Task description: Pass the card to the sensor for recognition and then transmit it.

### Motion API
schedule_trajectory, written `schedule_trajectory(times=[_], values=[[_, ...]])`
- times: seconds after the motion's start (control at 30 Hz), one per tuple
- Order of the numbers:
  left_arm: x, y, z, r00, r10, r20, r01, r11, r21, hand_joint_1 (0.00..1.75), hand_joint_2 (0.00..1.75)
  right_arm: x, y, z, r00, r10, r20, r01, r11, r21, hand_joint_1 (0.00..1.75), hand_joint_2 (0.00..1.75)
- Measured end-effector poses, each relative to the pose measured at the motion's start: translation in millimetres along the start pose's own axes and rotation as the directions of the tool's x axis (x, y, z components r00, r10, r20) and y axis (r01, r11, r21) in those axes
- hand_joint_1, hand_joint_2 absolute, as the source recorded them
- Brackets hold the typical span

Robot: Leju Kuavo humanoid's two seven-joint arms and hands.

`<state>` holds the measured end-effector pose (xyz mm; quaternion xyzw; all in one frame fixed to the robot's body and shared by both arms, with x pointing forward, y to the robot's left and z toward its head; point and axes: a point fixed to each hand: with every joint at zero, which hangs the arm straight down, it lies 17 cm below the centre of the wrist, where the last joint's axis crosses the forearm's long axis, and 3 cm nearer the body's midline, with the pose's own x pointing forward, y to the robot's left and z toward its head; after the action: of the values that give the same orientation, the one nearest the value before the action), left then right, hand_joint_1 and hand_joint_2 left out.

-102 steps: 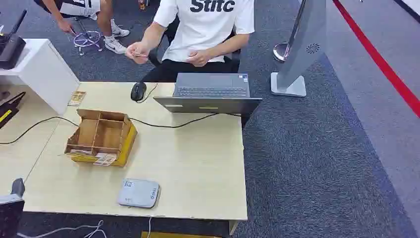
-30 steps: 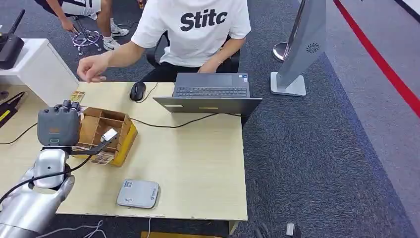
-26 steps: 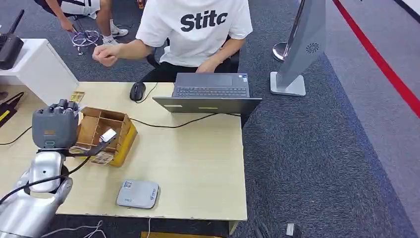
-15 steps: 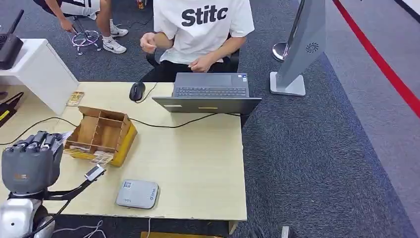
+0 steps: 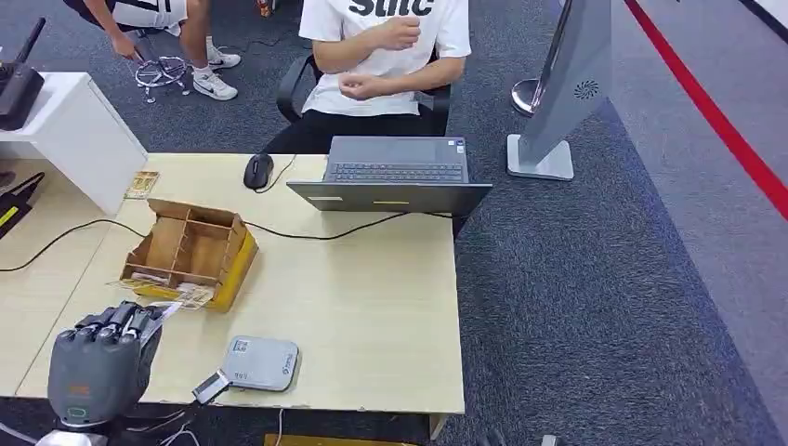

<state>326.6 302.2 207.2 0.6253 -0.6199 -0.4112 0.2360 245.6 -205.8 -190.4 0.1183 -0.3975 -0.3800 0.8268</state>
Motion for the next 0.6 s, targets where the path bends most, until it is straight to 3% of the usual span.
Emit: schedule_trajectory(times=[0.23,0.47,0.53,0.6], values=[[-1,-18,11,0.998,0.031,-0.063,-0.035,0.998,-0.056,1.75,1.75,3,-9,0,1.000,-0.001,0.008,0.001,1.000,-0.017,0.00,1.75],[-2,-20,12,0.997,0.031,-0.068,-0.035,0.998,-0.061,1.75,1.75,3,-9,0,1.000,-0.001,0.008,0.001,1.000,-0.018,0.00,1.75],[-9,-33,18,0.994,0.030,-0.105,-0.040,0.995,-0.092,1.75,1.75,4,-10,0,1.000,0.000,0.008,0.001,1.000,-0.019,0.00,1.75],[-7,-79,24,0.981,0.057,-0.184,-0.089,0.982,-0.169,1.75,1.75,3,-11,-1,1.000,0.012,0.000,-0.012,1.000,-0.024,0.00,1.75]])
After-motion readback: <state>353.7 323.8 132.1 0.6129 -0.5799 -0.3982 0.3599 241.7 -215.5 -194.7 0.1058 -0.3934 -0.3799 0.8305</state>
